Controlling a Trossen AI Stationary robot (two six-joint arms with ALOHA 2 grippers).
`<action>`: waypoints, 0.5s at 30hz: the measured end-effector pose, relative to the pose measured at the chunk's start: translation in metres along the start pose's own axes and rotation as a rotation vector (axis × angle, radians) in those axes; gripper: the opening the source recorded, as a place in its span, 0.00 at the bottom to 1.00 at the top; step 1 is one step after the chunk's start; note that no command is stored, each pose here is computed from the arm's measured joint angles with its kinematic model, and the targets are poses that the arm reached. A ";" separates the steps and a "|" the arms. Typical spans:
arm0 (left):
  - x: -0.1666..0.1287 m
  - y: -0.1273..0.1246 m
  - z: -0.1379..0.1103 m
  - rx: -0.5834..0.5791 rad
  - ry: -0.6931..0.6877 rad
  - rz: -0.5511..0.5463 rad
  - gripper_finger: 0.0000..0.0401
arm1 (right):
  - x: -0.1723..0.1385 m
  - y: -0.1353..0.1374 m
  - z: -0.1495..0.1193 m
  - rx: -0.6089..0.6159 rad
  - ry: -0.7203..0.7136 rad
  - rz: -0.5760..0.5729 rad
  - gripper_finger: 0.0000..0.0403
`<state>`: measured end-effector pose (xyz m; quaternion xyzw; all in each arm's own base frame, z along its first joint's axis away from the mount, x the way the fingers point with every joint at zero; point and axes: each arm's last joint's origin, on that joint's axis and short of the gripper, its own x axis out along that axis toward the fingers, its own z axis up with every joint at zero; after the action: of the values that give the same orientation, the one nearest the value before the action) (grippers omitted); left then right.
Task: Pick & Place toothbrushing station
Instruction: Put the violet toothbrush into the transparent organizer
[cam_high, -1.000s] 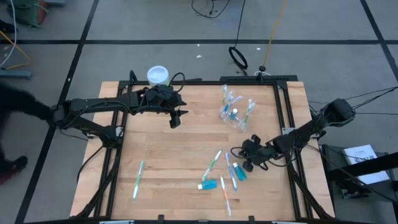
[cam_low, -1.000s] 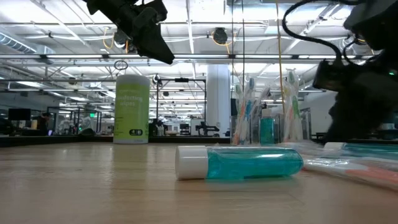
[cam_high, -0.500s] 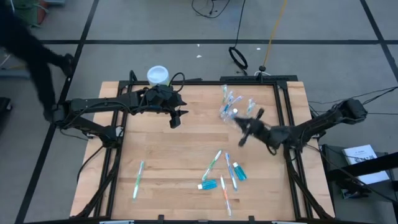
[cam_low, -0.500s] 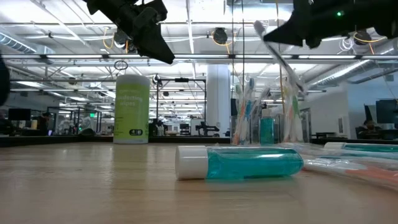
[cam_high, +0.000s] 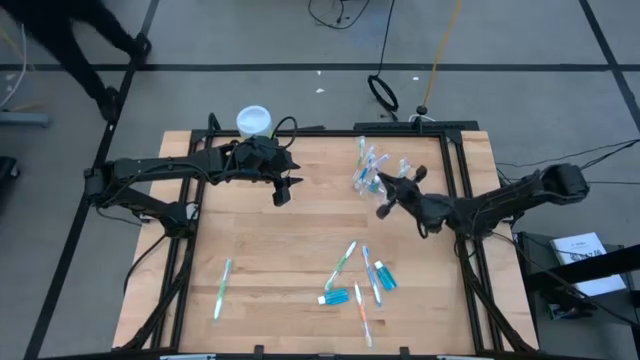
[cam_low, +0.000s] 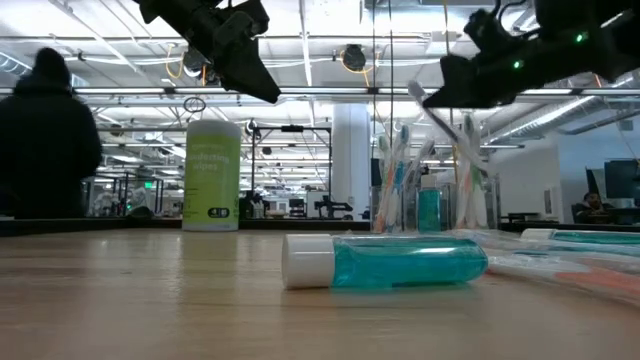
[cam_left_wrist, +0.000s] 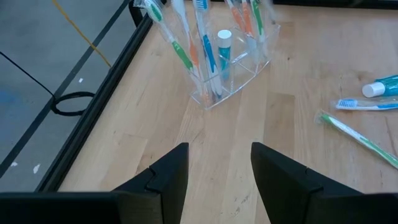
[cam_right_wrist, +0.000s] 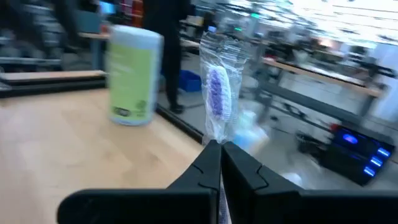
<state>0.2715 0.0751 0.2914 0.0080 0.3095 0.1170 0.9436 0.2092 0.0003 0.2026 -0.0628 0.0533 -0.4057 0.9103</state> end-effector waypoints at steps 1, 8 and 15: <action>0.000 0.000 0.000 0.000 0.000 0.000 0.44 | 0.002 -0.001 -0.004 0.005 0.003 -0.032 0.00; 0.000 0.000 0.000 0.000 0.002 0.000 0.44 | -0.003 -0.016 -0.040 0.105 0.005 -0.081 0.00; 0.000 0.000 0.000 0.006 0.003 0.000 0.44 | -0.029 -0.022 -0.067 0.105 0.019 -0.048 0.00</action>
<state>0.2714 0.0749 0.2912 0.0108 0.3114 0.1158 0.9431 0.1638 0.0021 0.1413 -0.0125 0.0389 -0.4303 0.9018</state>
